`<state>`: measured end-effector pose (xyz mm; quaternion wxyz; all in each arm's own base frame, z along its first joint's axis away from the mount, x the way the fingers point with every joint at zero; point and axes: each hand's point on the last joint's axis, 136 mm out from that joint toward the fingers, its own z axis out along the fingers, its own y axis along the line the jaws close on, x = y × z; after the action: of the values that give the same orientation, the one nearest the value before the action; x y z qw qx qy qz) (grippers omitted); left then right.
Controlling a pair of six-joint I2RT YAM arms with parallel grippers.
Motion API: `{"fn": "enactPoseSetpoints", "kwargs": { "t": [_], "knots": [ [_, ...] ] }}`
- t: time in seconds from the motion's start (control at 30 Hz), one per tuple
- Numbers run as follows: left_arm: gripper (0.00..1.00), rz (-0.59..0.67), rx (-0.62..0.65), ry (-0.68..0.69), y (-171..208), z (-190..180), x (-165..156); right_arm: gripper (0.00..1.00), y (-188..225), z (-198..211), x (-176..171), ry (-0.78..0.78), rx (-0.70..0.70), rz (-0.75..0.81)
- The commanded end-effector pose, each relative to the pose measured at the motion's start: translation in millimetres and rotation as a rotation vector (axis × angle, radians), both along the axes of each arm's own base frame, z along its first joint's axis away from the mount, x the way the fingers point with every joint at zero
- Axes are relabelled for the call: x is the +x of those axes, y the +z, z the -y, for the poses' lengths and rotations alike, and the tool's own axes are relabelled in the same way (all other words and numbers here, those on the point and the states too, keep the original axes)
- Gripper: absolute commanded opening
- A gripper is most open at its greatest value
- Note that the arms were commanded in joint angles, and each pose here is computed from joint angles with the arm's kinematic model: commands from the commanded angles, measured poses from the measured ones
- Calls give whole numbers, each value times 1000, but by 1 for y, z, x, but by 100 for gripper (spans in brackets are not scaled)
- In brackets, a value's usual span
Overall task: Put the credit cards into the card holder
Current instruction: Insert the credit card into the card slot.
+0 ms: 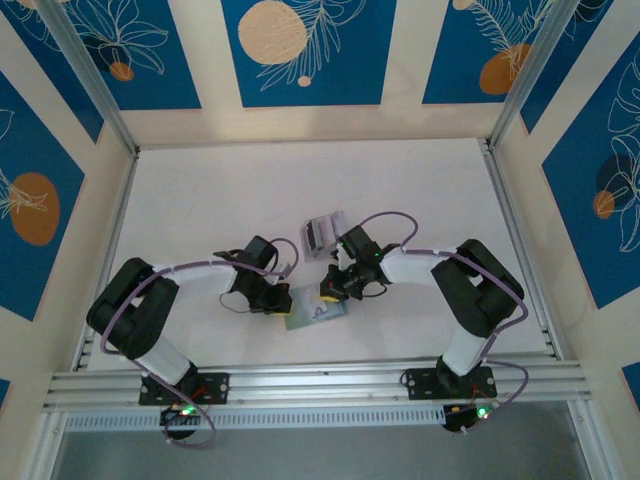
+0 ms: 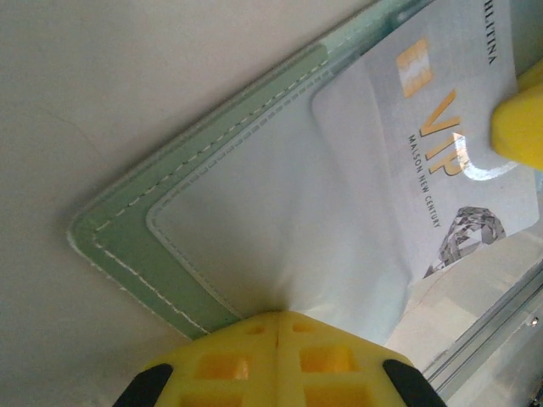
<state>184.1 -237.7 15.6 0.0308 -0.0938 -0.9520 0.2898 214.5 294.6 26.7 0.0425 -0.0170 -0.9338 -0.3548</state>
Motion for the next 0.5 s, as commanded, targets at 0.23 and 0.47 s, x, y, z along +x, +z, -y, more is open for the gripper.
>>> {"fn": "enactPoseSetpoints", "kwargs": {
  "t": [0.23,0.47],
  "knots": [
    [5,-62,169,-1,-42,-28,-24,0,-8,-1,-37,46,-6,-106],
    [5,-69,159,4,-43,-26,-23,0,-14,3,-38,45,-14,-98]
  ]
}}
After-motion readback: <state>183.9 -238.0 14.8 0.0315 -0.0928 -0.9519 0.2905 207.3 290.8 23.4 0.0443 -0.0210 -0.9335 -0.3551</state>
